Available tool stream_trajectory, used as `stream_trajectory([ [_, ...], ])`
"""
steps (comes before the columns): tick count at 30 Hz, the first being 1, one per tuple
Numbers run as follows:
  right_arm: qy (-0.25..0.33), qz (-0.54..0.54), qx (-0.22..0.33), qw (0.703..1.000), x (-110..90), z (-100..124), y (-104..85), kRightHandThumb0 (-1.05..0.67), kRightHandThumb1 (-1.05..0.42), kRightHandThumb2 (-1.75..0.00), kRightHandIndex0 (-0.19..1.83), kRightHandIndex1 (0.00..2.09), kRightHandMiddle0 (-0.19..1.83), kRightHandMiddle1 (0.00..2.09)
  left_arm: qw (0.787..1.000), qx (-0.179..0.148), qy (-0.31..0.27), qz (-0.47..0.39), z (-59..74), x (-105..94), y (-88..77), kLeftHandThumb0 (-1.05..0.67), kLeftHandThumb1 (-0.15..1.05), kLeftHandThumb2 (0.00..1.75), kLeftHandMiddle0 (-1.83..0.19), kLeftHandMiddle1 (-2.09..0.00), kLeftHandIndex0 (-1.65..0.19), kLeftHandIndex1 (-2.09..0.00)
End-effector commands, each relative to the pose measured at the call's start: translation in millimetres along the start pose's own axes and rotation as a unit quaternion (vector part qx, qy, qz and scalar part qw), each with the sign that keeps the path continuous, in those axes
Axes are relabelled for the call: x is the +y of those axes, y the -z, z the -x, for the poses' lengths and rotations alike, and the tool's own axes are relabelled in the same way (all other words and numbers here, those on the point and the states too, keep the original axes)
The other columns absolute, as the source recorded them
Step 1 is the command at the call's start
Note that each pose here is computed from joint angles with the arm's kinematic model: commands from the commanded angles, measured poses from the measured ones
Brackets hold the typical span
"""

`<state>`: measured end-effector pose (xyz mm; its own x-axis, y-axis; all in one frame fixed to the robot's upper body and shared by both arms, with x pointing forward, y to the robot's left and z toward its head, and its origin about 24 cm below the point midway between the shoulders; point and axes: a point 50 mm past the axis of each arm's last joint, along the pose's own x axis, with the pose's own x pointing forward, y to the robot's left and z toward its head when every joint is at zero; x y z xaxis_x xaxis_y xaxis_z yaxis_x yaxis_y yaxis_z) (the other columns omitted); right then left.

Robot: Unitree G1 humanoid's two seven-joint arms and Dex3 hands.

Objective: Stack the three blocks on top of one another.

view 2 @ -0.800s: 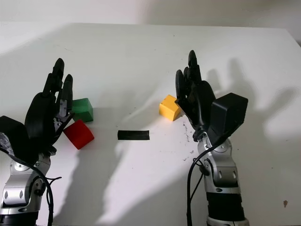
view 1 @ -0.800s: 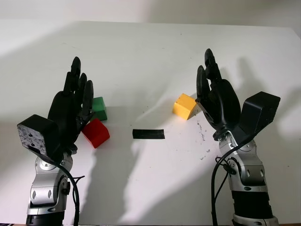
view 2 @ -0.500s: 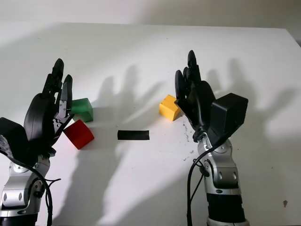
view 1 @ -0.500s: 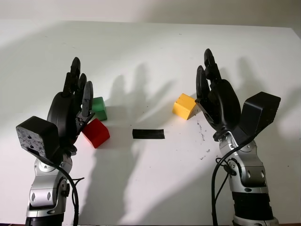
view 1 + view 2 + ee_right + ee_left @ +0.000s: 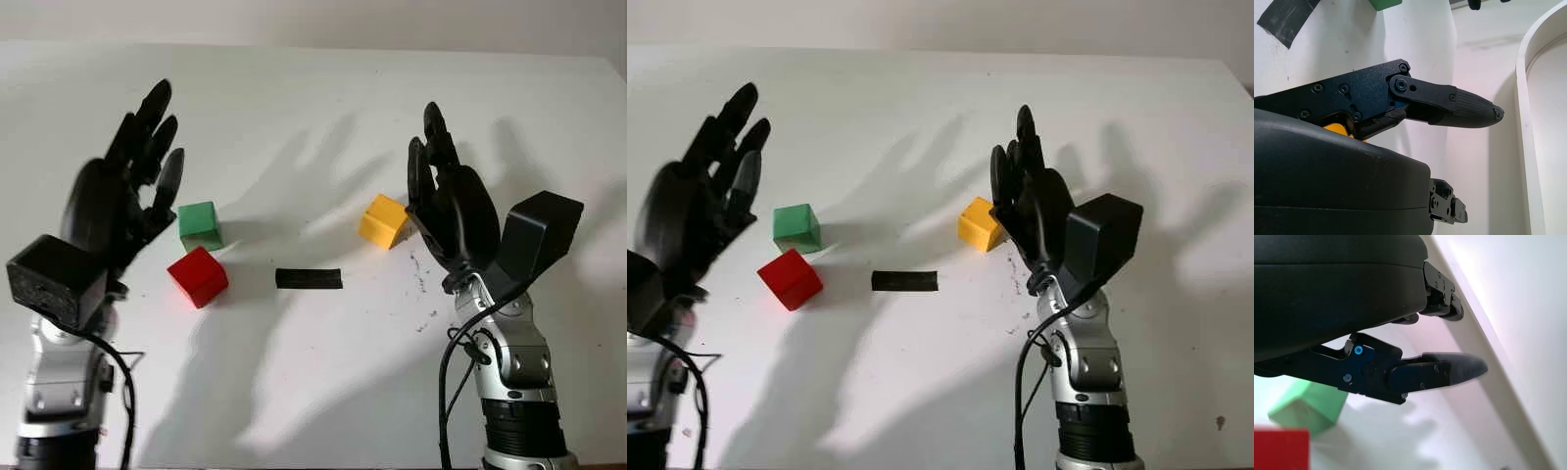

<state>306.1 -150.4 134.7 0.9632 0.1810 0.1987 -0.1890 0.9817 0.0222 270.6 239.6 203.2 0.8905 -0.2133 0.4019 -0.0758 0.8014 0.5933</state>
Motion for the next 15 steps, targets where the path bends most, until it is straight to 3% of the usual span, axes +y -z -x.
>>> stream_trajectory([
  [1, 0.000, 0.000, -0.016, 1.000, -1.9, -2.2, -6.7, -0.74, -1.05, -0.61, -0.19, 0.00, -0.19, 0.00, 0.993, -0.029, 0.058, -0.097, -8.6, 23.2, -22.7, -0.63, 0.95, 0.09, -0.37, -0.10, -0.40, -0.36],
  [3, -0.001, -0.002, -0.017, 1.000, -2.7, -2.5, -7.9, -0.74, -1.05, -0.61, -0.19, 0.00, -0.19, 0.00, 0.983, -0.027, 0.107, -0.146, -13.8, 33.4, -34.1, -0.60, 0.82, 0.05, -0.35, -0.08, -0.46, -0.24],
  [6, 0.001, 0.002, -0.019, 1.000, -4.0, -2.3, -9.4, -0.73, -1.05, -0.61, -0.19, 0.00, -0.19, 0.00, 0.957, -0.022, 0.184, -0.222, -20.0, 41.7, -48.4, -0.62, 0.75, 0.05, -0.25, -0.04, -0.46, -0.13],
  [9, 0.003, 0.006, -0.018, 1.000, -5.1, -2.4, -10.5, -0.73, -1.05, -0.62, -0.19, 0.00, -0.19, 0.00, 0.908, -0.052, 0.242, -0.338, -22.9, 40.5, -59.6, -0.72, 0.74, 0.05, -0.17, -0.02, -0.46, -0.09],
  [12, 0.002, 0.007, -0.019, 1.000, -6.1, -2.3, -10.9, -0.72, -1.05, -0.63, -0.19, 0.00, -0.19, 0.00, 0.869, -0.072, 0.281, -0.401, -22.2, 36.4, -61.8, -0.76, 0.74, 0.05, -0.11, -0.01, -0.44, -0.06],
  [15, 0.002, 0.009, -0.019, 1.000, -6.0, -2.8, -11.1, -0.72, -1.05, -0.64, -0.19, 0.00, -0.19, 0.00, 0.833, -0.074, 0.316, -0.447, -19.1, 31.8, -61.5, -0.75, 0.74, 0.06, -0.06, -0.01, -0.40, -0.05],
])
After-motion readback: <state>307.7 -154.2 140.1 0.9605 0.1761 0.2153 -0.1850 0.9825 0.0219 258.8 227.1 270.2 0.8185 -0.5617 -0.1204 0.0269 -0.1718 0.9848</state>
